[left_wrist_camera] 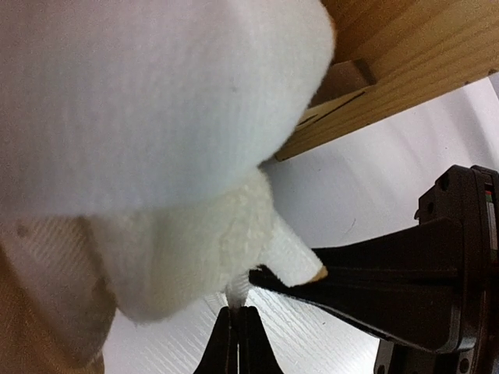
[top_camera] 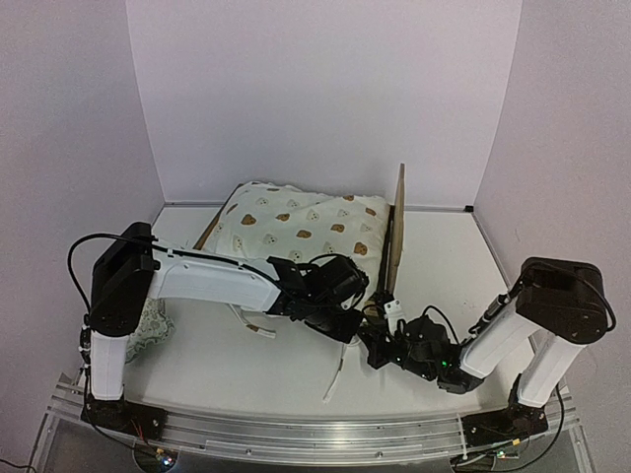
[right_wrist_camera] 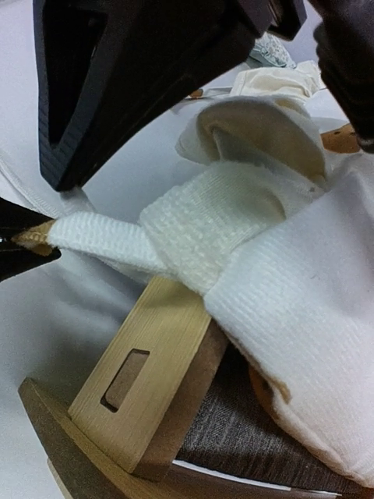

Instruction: Set up the pet bed

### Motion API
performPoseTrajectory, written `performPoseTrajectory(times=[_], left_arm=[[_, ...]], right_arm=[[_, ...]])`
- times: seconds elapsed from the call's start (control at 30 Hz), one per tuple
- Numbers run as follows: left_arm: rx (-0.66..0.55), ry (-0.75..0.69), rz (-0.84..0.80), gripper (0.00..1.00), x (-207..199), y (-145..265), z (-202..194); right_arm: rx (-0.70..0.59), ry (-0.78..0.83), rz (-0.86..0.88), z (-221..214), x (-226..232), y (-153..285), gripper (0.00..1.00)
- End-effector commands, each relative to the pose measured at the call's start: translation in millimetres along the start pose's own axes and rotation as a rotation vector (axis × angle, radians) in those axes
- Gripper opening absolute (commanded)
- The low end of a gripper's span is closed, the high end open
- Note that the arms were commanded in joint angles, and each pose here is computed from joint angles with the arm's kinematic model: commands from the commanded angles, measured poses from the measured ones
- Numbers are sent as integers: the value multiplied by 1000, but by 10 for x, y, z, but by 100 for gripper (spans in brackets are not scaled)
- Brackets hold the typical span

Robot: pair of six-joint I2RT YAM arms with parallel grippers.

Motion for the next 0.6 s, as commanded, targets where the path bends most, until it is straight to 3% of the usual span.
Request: performPoseTrajectory(times=[0.0, 0.17, 0.57], left_arm=[[-125, -22, -73, 0, -132, 63, 423], [-131, -23, -74, 0, -92, -3, 484], [-136, -51, -128, 0, -76, -37, 460]], right_arm=[[-3, 2, 136, 83, 233, 35, 0], [15, 15, 193, 77, 309, 60, 1], [54, 58, 267, -13, 305, 294, 36]])
Point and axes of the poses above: each gripper's point midway between its finger pads, its own y axis back along the fingers, its own x axis along the line the jaws close on, z = x × y, the point moved 4 cm from there along y, back along the fingers, and after that the axes turned 6 degrees about -y, right-handed, at the moved point
